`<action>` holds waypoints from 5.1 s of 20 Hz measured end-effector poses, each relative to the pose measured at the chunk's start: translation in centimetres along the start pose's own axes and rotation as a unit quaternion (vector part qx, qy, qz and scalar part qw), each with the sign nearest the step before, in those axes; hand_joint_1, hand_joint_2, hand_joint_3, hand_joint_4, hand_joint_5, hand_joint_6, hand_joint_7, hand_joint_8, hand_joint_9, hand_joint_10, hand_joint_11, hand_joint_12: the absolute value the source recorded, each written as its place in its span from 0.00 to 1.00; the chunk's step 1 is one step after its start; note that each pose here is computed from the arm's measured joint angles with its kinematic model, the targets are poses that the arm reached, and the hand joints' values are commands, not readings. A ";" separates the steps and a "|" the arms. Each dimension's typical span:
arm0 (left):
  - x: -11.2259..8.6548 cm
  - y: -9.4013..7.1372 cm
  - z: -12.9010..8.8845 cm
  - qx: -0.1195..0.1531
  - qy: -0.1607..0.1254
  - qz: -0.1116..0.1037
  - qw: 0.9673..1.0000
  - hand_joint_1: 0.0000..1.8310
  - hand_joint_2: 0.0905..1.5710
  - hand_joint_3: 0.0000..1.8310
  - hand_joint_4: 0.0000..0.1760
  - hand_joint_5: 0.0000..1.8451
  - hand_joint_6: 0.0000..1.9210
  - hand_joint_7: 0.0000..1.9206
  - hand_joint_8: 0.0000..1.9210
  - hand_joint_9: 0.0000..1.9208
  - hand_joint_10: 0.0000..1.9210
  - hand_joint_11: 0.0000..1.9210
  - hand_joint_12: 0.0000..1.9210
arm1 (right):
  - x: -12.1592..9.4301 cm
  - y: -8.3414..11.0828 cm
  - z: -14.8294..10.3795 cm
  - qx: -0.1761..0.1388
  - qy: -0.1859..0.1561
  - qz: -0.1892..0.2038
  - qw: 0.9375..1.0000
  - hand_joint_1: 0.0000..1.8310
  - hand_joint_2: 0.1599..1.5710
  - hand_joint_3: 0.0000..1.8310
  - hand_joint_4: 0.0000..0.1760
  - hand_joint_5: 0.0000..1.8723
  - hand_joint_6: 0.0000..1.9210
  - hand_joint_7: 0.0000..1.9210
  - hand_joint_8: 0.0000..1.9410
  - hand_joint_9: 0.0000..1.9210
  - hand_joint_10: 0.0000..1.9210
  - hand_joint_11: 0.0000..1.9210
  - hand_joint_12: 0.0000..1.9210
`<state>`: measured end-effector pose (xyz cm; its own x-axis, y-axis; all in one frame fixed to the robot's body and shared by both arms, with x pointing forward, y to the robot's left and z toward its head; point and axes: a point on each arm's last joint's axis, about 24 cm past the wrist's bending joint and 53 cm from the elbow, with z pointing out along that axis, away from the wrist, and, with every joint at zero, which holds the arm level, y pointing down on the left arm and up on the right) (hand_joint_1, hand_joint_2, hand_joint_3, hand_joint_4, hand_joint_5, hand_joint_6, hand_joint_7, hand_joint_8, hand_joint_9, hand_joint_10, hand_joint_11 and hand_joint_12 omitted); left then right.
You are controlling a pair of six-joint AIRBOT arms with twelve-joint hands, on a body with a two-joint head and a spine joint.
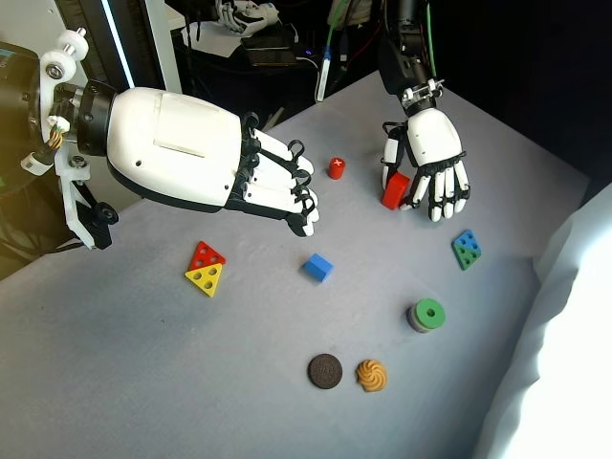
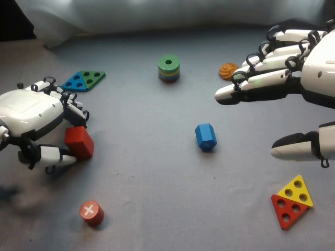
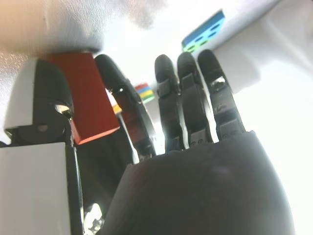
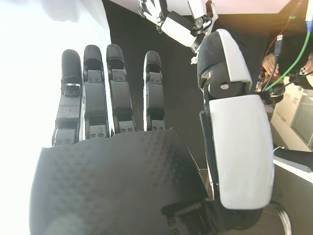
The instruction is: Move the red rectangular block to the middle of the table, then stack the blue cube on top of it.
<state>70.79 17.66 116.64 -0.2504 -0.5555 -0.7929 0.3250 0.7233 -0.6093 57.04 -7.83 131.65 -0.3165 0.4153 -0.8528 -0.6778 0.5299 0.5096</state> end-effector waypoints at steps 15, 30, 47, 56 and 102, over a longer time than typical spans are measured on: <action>-0.1 -0.4 0.3 0.000 0.003 -0.004 1.000 0.56 0.67 0.00 1.00 0.56 0.46 0.25 0.00 0.17 0.00 0.00 0.36 | 0.0 0.0 0.0 0.000 0.000 0.000 1.000 0.31 0.70 0.00 0.00 0.17 0.00 0.17 0.00 0.16 0.00 0.00 0.46; -0.2 -0.5 0.3 -0.004 0.001 -0.016 1.000 0.56 0.68 0.00 1.00 0.55 0.48 0.24 0.00 0.17 0.00 0.00 0.34 | 0.0 0.0 0.0 0.000 0.000 0.000 1.000 0.31 0.70 0.00 0.00 0.18 0.00 0.18 0.00 0.17 0.00 0.00 0.45; 0.5 -1.1 -0.7 -0.009 0.016 -0.017 1.000 0.55 0.69 0.00 1.00 0.53 0.50 0.24 0.00 0.18 0.00 0.00 0.37 | 0.0 0.0 0.0 0.000 0.000 0.001 1.000 0.32 0.70 0.00 0.00 0.18 0.00 0.18 0.00 0.16 0.01 0.00 0.47; 0.3 -0.7 -0.8 -0.013 0.014 -0.013 1.000 0.24 0.71 0.00 0.62 0.50 0.01 0.23 0.01 0.15 0.00 0.00 0.27 | 0.0 0.0 0.0 0.000 0.000 0.001 1.000 0.32 0.70 0.00 0.00 0.18 0.00 0.18 0.00 0.16 0.00 0.00 0.45; 2.7 -2.6 -0.5 -0.014 0.024 -0.017 0.999 0.32 0.69 0.00 0.59 0.34 0.01 0.17 0.00 0.10 0.00 0.00 0.23 | 0.0 0.0 0.0 0.000 0.000 0.001 1.000 0.35 0.70 0.00 0.00 0.18 0.00 0.17 0.00 0.16 0.00 0.00 0.45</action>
<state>68.79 14.51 116.10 -0.3048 -0.5596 -0.7707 0.2908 0.7158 -0.6348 57.03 -7.83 131.65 -0.3176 0.4162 -0.8520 -0.6777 0.5289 0.5109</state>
